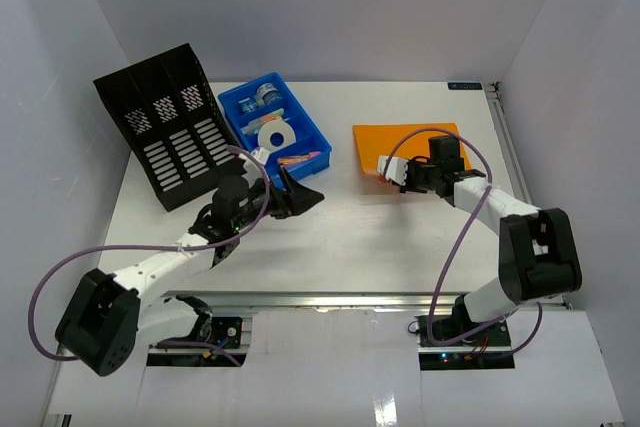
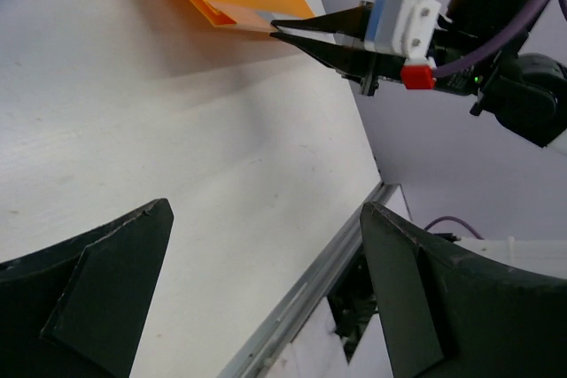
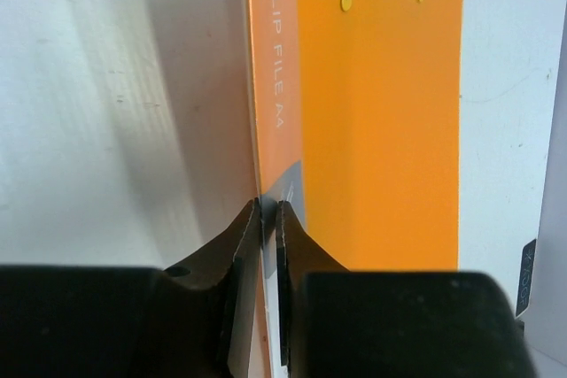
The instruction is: Organize the desk
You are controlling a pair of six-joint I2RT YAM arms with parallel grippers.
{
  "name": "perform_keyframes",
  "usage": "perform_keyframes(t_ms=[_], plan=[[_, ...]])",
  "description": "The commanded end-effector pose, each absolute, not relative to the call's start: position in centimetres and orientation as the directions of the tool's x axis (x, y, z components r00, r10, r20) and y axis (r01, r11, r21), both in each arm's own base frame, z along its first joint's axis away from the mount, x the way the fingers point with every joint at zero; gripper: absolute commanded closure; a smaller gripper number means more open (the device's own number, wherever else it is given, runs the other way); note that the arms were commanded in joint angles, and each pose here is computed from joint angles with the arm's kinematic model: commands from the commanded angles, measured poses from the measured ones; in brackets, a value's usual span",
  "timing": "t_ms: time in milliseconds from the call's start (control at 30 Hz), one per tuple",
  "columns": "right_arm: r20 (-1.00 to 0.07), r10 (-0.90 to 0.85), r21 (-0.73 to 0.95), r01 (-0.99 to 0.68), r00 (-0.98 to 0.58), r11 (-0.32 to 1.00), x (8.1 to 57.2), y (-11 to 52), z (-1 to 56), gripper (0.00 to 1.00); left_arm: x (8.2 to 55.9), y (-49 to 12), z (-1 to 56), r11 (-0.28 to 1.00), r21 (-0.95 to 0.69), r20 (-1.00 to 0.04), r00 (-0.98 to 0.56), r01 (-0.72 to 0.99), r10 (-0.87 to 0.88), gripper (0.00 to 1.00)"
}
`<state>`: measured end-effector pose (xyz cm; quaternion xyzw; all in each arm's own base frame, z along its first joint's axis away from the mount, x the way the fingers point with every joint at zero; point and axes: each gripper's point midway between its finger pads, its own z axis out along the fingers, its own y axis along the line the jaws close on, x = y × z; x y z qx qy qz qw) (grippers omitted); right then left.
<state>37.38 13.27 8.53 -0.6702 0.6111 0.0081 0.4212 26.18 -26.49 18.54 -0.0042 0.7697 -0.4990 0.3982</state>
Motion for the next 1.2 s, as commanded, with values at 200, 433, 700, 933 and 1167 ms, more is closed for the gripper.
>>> perform_keyframes(t_ms=[200,433,700,933,1167], plan=[[-0.654,-0.7,-0.531,-0.834,0.288,0.153,31.1,14.3,12.9,0.92,29.0,-33.8,19.8,0.433,-0.882,-0.42,-0.728,0.186,-0.542,0.02],[-0.682,-0.667,-0.523,-0.837,0.3,0.158,28.4,14.4,13.7,0.92,30.7,-37.5,16.8,0.424,-0.905,-0.303,-0.759,0.039,-0.577,0.02],[-0.694,-0.651,-0.517,-0.842,0.307,0.155,26.8,14.4,13.4,0.92,31.3,-40.2,13.9,0.407,-0.91,-0.196,-0.788,-0.074,-0.584,0.02],[-0.705,-0.63,-0.514,-0.847,0.325,0.139,25.7,14.7,13.4,0.92,31.8,-41.6,14.0,0.395,-0.916,-0.185,-0.8,-0.069,-0.571,0.1],[-0.716,-0.61,-0.505,-0.855,0.339,0.118,24.4,15.0,13.4,0.92,31.6,-42.4,14.0,0.377,-0.925,-0.183,-0.817,-0.046,-0.547,0.37]])
